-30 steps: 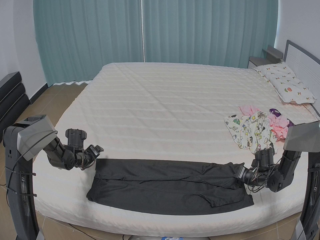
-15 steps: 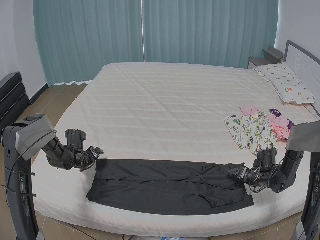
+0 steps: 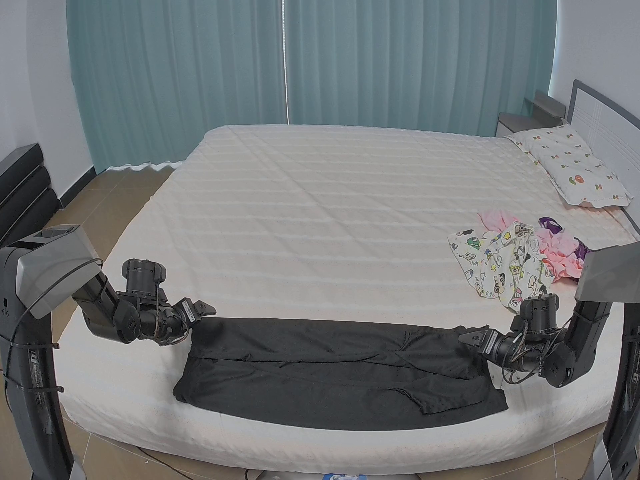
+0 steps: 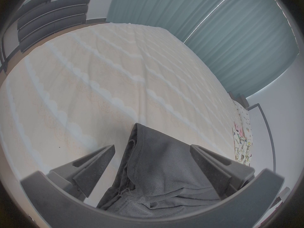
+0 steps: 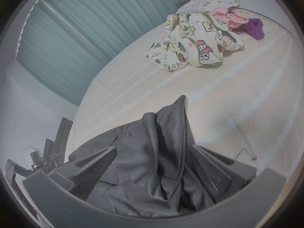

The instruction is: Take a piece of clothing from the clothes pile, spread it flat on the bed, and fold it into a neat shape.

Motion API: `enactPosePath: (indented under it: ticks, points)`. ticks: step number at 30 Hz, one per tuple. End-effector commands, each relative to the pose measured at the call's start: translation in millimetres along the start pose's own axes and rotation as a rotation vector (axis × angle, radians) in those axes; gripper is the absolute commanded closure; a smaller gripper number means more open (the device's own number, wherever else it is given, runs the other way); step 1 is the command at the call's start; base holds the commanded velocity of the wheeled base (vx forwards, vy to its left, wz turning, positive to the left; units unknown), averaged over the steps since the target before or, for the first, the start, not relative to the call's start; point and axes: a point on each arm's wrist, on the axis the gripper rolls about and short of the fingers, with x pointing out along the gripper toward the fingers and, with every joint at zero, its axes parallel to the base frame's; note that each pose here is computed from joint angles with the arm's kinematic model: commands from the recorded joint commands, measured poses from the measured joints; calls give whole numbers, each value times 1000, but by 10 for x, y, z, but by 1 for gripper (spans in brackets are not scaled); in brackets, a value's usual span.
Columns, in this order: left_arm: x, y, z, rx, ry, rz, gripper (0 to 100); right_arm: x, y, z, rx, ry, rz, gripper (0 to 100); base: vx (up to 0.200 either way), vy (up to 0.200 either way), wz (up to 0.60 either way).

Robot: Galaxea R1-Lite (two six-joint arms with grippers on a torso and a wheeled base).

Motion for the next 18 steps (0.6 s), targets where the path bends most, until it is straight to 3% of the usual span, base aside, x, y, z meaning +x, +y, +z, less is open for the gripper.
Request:
enactPosePath:
  ticks: [1,3,9,18]
  points:
    - [61,14,-32,16,12,3,100,6,-3,-6,-1,3,0,0,0,0,0]
    - [153,60,-61,49,17,17,100,9,-6,-10,0,6,-1,0,0,0,0]
    - [161,67,4,39,-11,25,100,6,-7,-3,0,2,-2,0,0,0,0]
    - [164,23,204,-60,-101,31,100,4,-1,-3,1,1,0,0,0,0,0]
